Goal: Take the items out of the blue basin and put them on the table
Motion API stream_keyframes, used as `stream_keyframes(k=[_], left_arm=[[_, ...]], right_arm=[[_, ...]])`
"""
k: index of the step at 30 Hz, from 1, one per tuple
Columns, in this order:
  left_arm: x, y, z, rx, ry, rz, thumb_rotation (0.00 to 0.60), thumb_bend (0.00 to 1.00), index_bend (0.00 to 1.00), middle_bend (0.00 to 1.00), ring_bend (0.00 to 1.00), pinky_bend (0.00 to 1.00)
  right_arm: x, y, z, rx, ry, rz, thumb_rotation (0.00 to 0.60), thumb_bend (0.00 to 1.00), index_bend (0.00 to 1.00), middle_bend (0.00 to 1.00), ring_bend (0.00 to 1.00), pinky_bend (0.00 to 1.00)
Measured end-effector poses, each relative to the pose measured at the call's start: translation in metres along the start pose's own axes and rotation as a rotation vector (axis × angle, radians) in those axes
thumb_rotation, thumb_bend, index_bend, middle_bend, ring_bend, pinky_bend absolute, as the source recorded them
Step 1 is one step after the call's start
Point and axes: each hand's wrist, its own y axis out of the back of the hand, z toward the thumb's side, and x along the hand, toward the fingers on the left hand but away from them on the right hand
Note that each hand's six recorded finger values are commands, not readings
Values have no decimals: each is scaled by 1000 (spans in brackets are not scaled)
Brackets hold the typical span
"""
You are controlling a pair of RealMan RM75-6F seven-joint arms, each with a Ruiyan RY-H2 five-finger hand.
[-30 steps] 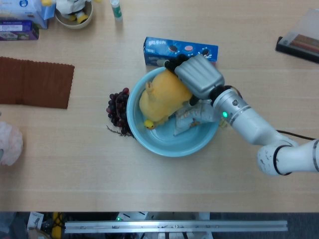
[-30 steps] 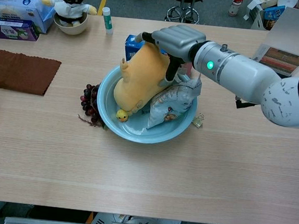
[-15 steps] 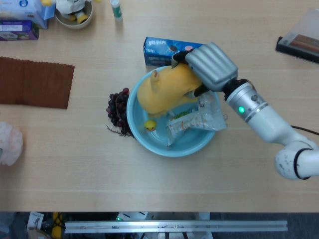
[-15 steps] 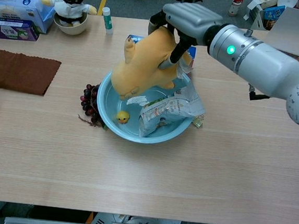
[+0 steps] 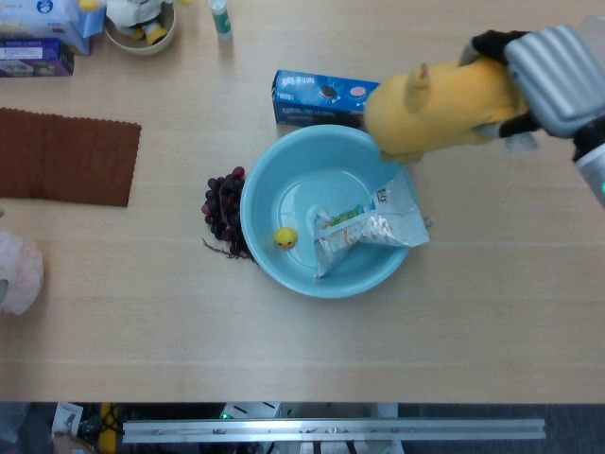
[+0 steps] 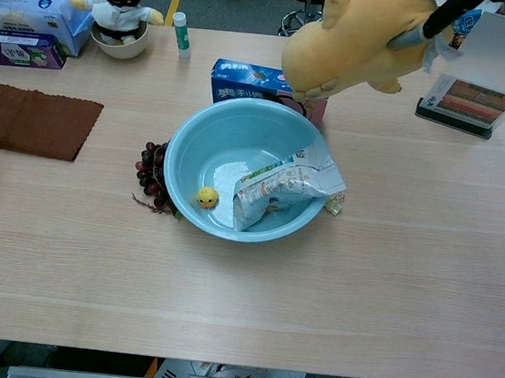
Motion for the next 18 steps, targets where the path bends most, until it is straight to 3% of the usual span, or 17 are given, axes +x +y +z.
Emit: stream_keyframes(k=[7,12,14,18], left_arm=[[3,-1,8,9,-22,-6,600,270,190,248,233,333],[4,-3,10,12,-21,-14,600,270,190,248,233,333],[4,-4,10,13,-19,-17,600,270,190,249,233,333],[3,-6,9,14,-16,-25,600,270,190,249,233,333]], right_arm=[[12,-15,-62,16,-134,42,600,225,652,548,620,854],[15,-44,-89,7,-186,109,600,206,648,538,601,848],[15,-57,-96,10,-199,140,600,196,609,514,566,823],[11,-78,-102,6,-209,176,600,171,421,414,450,715]])
